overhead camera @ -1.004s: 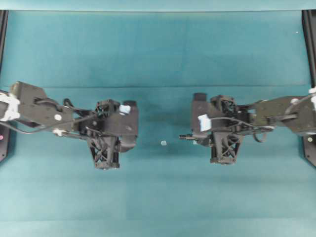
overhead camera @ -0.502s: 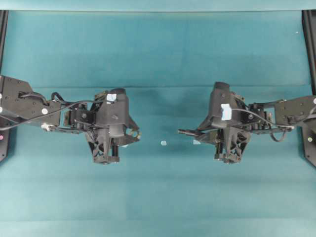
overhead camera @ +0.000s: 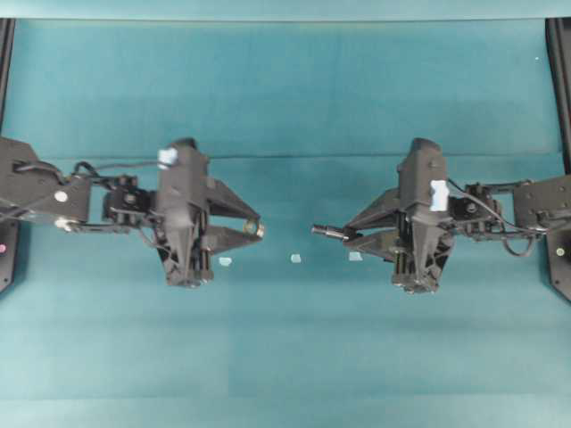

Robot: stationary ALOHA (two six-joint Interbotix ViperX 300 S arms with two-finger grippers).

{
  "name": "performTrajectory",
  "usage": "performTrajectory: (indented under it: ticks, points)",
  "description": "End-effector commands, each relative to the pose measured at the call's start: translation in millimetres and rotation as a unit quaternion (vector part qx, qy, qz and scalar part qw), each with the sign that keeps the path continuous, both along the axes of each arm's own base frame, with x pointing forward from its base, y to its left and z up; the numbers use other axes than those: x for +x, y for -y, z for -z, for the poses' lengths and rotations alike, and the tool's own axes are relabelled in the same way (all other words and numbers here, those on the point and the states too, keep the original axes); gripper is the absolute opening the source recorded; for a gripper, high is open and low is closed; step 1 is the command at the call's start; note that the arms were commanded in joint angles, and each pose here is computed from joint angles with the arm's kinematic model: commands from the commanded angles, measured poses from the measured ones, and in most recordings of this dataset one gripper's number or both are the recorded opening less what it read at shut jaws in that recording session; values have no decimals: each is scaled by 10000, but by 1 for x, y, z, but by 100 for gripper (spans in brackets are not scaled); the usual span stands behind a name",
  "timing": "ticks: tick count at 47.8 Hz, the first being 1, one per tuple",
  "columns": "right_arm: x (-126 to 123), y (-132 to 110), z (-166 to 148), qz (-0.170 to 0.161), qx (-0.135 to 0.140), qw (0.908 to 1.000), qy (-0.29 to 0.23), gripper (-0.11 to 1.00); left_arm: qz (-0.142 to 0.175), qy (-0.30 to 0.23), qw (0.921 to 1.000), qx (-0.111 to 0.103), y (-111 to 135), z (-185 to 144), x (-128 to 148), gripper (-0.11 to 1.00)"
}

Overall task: Insert the washer onto the shaft with both hands.
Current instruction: 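Lift the washer and shaft and rotate them to face each other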

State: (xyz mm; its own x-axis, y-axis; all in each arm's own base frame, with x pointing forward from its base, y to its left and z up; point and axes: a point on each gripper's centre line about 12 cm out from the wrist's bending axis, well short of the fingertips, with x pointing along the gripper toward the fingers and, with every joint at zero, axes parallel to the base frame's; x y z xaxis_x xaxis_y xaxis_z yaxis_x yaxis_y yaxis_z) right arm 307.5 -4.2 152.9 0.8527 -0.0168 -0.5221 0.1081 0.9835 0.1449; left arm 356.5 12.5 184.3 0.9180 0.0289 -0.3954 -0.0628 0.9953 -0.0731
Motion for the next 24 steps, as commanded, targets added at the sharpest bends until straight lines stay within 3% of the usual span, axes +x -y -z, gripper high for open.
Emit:
performTrajectory:
  ticks: [1,24]
  points:
    - [3,-2,-11,3,37,9994,353,0,-64,470,9989,-50,-3,-16,-1,35]
    - [19,-4,2,-26,5,9940,1094,0,-108,971,9951,-168,-4,-27,0,35]
